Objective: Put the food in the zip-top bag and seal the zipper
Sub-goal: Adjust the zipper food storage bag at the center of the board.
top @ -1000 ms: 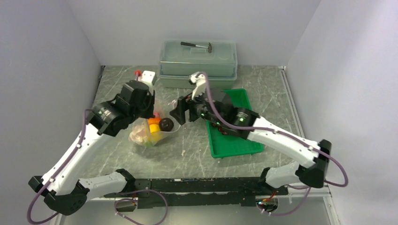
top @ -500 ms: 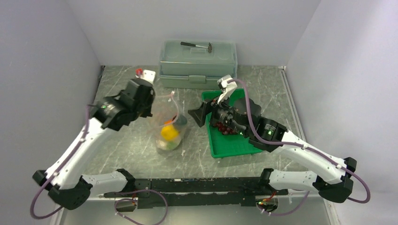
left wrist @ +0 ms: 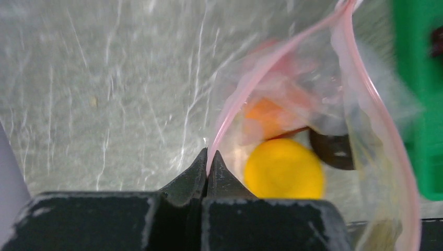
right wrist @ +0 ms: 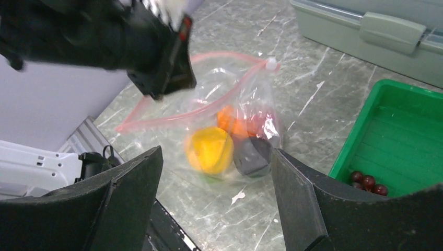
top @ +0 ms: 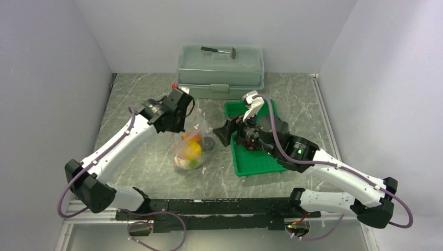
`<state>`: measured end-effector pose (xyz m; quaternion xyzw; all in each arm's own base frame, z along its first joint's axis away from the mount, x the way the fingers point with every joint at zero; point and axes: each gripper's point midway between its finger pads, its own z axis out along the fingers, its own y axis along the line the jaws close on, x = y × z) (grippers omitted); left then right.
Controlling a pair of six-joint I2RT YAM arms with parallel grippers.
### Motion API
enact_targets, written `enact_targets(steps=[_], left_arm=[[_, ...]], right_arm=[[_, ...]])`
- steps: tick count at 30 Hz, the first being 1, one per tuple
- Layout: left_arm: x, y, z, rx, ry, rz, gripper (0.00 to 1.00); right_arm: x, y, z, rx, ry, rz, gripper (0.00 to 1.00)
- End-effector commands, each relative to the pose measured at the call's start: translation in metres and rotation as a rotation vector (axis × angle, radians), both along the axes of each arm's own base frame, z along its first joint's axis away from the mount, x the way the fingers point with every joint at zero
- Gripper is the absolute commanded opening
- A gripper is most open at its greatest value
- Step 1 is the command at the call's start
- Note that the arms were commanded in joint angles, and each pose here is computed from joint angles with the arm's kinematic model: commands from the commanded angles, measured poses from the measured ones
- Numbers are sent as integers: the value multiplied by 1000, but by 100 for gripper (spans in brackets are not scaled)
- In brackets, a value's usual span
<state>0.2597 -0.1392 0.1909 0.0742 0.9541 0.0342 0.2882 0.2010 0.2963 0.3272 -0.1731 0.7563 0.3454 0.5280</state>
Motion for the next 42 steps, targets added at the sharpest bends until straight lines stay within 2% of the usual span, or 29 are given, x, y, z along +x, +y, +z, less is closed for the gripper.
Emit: enact_targets(steps=[1,5,9,12,18,21,24,29,34,37,42], left_arm=[[18,-10,106,-159,-243,-13,0],[11,-5,163,-230,-353,-37,0],[2,6,171,-222,-371,-26,0],[3,12,139,-172,-329,16,0],[6,15,28,-73,-127,107,0],[10,7,10,-107,-74,108,0],[18,4,36,-137,-134,89,0],[24,4,111,-184,-266,49,0],[16,9,177,-236,-367,5,0],[11,17,179,-207,-372,10,0],[10,26,141,-139,-320,39,0]], right_arm=[[-2,-12,25,68,-46,-27,79],[-3,-15,31,79,-59,-29,79],[-3,-11,30,76,-56,-19,79],[-3,-7,24,70,-46,-10,79],[-2,-1,11,63,-16,-1,79],[-3,0,10,57,-10,3,79],[-4,-3,10,54,-10,1,79],[-5,-8,16,65,-24,-12,79],[-4,-11,15,58,-26,-22,80],[0,-16,14,41,-28,-49,80],[5,-25,7,5,-21,-99,80]])
